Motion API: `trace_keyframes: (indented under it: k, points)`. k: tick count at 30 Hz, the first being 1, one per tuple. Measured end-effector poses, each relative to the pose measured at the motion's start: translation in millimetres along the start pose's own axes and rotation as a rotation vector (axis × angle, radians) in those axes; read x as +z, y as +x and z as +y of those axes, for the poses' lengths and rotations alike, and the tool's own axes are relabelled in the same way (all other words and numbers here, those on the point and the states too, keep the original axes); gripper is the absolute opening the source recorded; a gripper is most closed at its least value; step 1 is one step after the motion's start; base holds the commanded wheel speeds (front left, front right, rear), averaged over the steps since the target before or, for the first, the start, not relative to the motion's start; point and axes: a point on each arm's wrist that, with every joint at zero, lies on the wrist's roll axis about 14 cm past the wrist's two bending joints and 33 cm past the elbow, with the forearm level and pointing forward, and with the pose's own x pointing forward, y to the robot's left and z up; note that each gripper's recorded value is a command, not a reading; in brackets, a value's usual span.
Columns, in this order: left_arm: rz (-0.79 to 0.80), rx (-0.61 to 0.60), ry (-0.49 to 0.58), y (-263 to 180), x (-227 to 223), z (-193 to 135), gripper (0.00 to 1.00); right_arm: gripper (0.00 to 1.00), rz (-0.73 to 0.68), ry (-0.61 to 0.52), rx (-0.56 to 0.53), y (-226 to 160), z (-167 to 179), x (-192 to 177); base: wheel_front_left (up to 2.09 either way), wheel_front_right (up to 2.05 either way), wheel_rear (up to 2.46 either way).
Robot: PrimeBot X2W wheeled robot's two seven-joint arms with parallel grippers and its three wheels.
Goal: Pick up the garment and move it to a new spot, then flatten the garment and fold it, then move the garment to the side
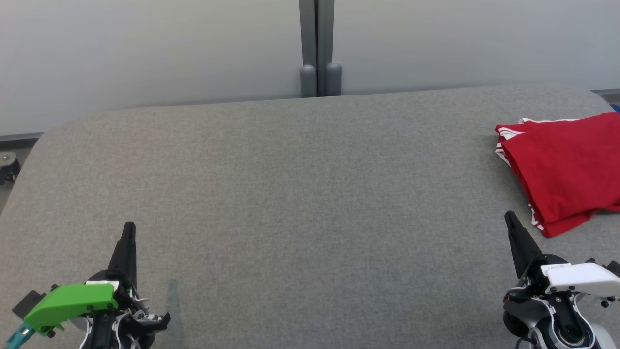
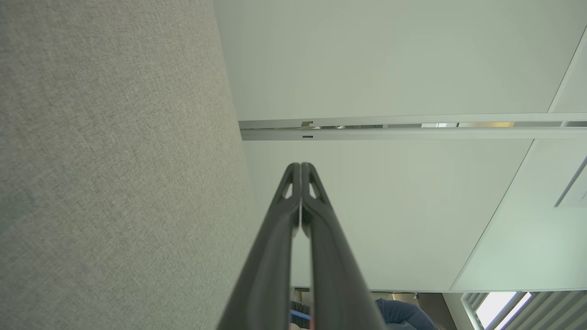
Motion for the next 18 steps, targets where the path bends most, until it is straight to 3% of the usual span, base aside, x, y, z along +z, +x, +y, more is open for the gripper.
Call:
trace_keyframes:
  k: [18]
  points:
    - [0.000, 0.000, 0.000, 0.0, 0.1, 0.0, 0.00, 0.00, 0.000, 0.000, 0.000, 0.0, 0.1, 0.0, 0.00, 0.00, 0.00]
